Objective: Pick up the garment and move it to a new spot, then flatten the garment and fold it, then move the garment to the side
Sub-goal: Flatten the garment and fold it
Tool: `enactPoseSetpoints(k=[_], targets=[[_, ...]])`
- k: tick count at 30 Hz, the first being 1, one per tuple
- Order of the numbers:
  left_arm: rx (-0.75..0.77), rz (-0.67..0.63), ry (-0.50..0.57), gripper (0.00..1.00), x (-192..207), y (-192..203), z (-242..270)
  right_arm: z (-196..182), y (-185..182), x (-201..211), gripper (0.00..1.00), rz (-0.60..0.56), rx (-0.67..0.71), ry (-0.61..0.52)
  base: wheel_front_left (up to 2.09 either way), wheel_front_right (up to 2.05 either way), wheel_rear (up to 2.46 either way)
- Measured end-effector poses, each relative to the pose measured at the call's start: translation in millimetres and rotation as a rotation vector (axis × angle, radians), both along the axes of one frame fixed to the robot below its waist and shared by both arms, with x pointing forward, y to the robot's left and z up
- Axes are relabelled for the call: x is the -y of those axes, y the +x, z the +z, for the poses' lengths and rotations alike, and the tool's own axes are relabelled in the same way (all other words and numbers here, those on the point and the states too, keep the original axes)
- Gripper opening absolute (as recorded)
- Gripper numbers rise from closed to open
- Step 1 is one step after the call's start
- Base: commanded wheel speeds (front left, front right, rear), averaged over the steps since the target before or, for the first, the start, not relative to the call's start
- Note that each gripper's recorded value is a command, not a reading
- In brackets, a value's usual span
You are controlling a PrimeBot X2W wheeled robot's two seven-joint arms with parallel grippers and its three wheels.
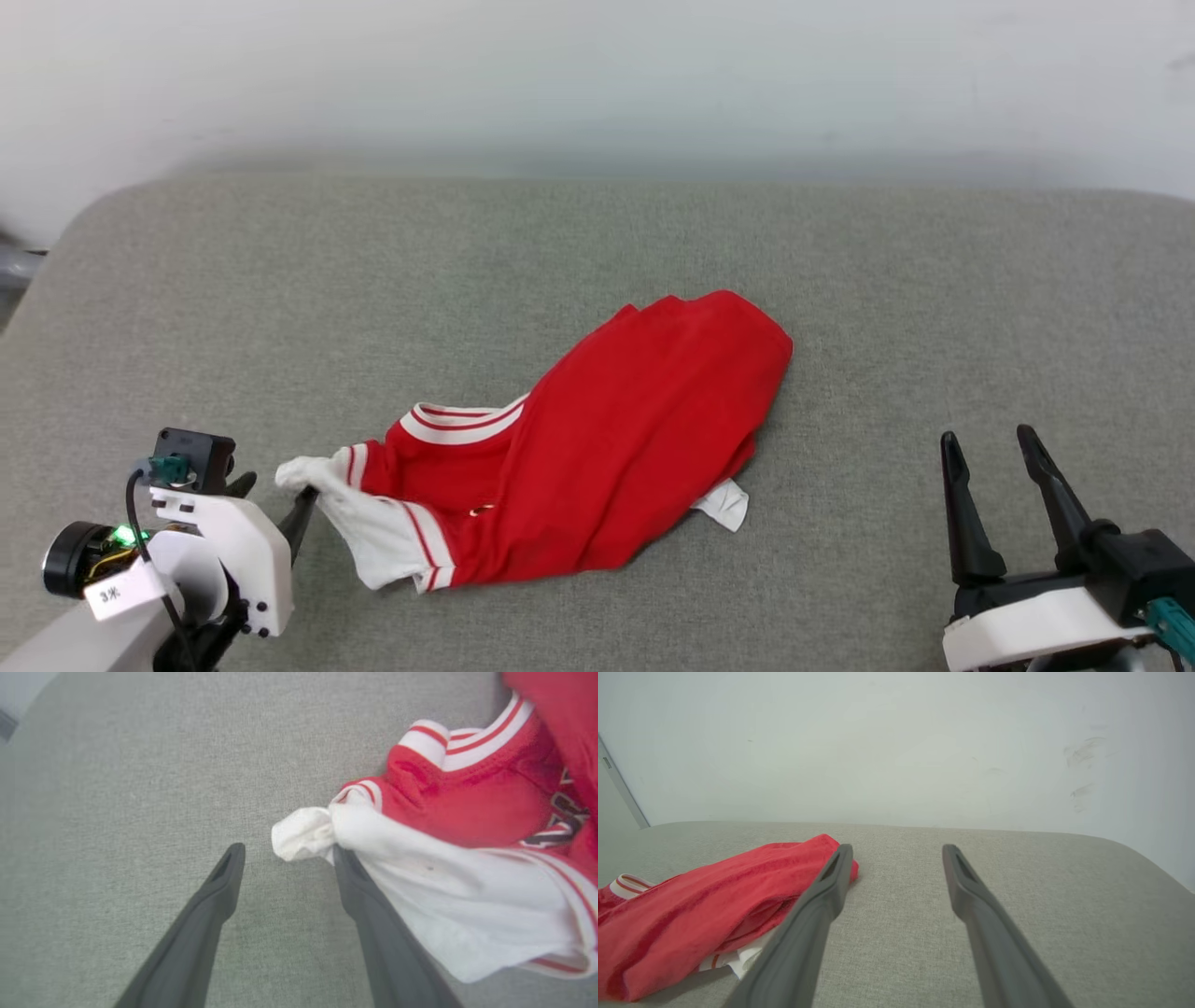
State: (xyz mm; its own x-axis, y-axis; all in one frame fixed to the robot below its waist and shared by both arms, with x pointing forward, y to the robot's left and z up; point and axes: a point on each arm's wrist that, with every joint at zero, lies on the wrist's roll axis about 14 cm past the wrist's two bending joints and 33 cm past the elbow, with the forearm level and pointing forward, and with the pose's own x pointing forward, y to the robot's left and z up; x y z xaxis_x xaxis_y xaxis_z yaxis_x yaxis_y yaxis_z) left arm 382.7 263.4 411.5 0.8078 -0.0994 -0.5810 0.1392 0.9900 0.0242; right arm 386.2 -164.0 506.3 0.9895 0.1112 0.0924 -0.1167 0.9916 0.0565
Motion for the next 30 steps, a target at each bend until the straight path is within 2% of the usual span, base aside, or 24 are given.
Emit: enactPoseSetpoints(k=[11, 18, 22, 27, 30], targets=[[0.369, 0.112, -0.005, 1.0, 8, -18, 66, 29, -11, -9, 1.0, 0.027, 0.087, -0.02, 0.0, 0.0, 0.0], [0.537, 0.213, 0.018, 1.0, 13, -32, 101, 73, 7, -26, 1.0, 0.071, 0.221, -0.066, 0.0, 0.0, 0.0], [0.631, 0.254, 0.06, 1.0, 14, -44, 116, 97, 25, -38, 1.0, 0.132, 0.292, -0.11, 0.0, 0.0, 0.0], [0.695, 0.304, 0.073, 1.0, 14, -55, 124, 100, 57, -62, 1.0, 0.256, 0.256, -0.199, 0.0, 0.0, 0.0], [0.706, 0.323, 0.068, 1.0, 14, -58, 123, 97, 78, -83, 1.0, 0.343, 0.173, -0.248, 0.0, 0.0, 0.0]])
